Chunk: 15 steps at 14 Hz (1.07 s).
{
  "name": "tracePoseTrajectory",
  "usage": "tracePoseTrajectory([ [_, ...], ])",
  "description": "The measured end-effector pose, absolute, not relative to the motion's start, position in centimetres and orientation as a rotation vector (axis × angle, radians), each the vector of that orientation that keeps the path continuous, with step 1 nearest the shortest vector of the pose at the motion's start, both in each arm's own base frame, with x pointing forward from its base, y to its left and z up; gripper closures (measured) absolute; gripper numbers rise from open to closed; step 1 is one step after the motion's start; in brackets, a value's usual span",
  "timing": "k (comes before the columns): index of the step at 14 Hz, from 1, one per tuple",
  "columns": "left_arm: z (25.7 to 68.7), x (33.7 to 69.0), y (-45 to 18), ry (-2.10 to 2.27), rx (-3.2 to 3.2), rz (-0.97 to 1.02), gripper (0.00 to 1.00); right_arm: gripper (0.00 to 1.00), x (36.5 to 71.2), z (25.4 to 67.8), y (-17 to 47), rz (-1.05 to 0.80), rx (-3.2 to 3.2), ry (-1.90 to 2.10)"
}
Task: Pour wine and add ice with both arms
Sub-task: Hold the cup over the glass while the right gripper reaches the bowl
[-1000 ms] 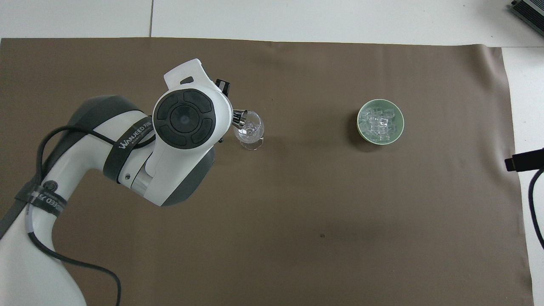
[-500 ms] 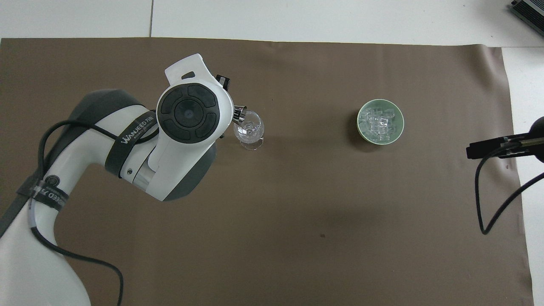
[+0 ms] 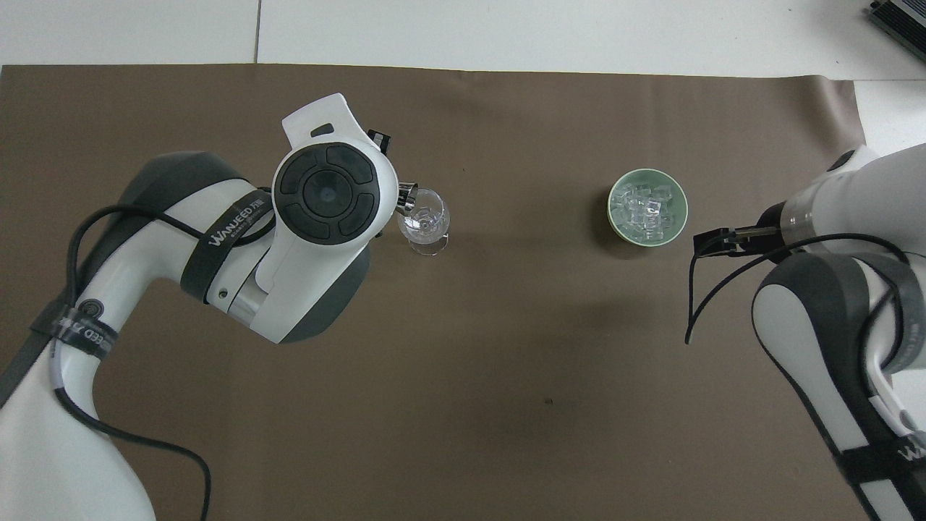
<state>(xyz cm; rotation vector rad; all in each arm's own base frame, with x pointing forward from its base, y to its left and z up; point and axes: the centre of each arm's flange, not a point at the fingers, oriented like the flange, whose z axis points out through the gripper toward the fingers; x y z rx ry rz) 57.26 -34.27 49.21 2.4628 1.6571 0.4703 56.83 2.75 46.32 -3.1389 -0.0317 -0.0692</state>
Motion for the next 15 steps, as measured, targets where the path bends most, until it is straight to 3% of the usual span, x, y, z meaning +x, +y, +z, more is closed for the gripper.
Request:
tracePoseTrajectory([
  [4,49.2,57.2,-34.3,1.656,2.467,0.493,0.78,0.00,58.9,41.7,4.3,-0.105,-3.127,-0.018],
  [15,49.2,56.8,-34.9,1.661,2.468,0.501,0.78,0.00,61.6,33.9,5.8,-0.173,-3.102,0.053],
])
